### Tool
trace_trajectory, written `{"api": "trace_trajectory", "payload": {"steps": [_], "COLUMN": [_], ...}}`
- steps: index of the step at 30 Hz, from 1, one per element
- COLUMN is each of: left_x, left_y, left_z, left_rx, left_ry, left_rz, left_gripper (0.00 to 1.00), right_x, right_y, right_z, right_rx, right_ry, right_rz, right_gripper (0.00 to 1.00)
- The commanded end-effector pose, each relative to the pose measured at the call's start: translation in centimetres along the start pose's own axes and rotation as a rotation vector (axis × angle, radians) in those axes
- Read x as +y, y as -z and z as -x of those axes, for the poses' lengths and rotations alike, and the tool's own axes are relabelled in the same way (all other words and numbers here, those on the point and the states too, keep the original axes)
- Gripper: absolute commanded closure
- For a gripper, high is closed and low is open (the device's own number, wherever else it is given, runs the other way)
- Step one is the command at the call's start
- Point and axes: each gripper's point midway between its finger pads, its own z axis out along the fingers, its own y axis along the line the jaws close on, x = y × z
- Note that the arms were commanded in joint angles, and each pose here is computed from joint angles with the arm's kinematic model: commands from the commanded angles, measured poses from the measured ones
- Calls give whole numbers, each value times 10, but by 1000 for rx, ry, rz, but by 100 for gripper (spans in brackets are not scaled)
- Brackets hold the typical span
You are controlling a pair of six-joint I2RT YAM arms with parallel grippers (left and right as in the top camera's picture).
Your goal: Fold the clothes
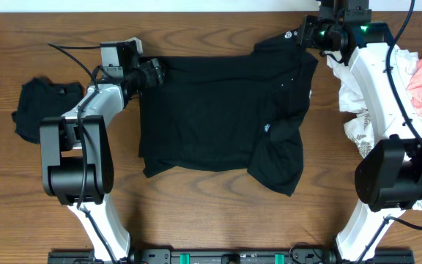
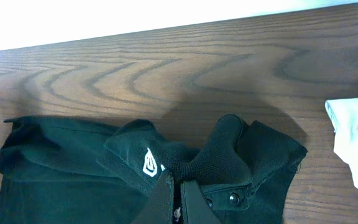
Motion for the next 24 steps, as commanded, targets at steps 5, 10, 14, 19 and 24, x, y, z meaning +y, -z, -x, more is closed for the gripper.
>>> {"api": "trace_trajectory", "payload": {"steps": [5,10,14,19,24], "left_x": [22,22,18,14,9], "left_y": [3,2,-1,-13,-19], "left_z": [5,5,0,-12,-19], "left_rx": [-31,-30,-13,26,48], "left_ry": [-4,-4,-2,5,0], "left_rz": [130,130,99,43,-5], "left_gripper": [21,21,22,23,23], "right_x": [-8,-8,-8,-9,-9], "right_y": [2,2,2,2,2], "right_z": [2,2,1,-1,-1], "right_rx": [-4,-3,-1,7,9], "right_ry": [4,4,3,1,1], "right_rz": [-18,-18,-18,-21,-21], "right_gripper": [99,99,99,99,99]}}
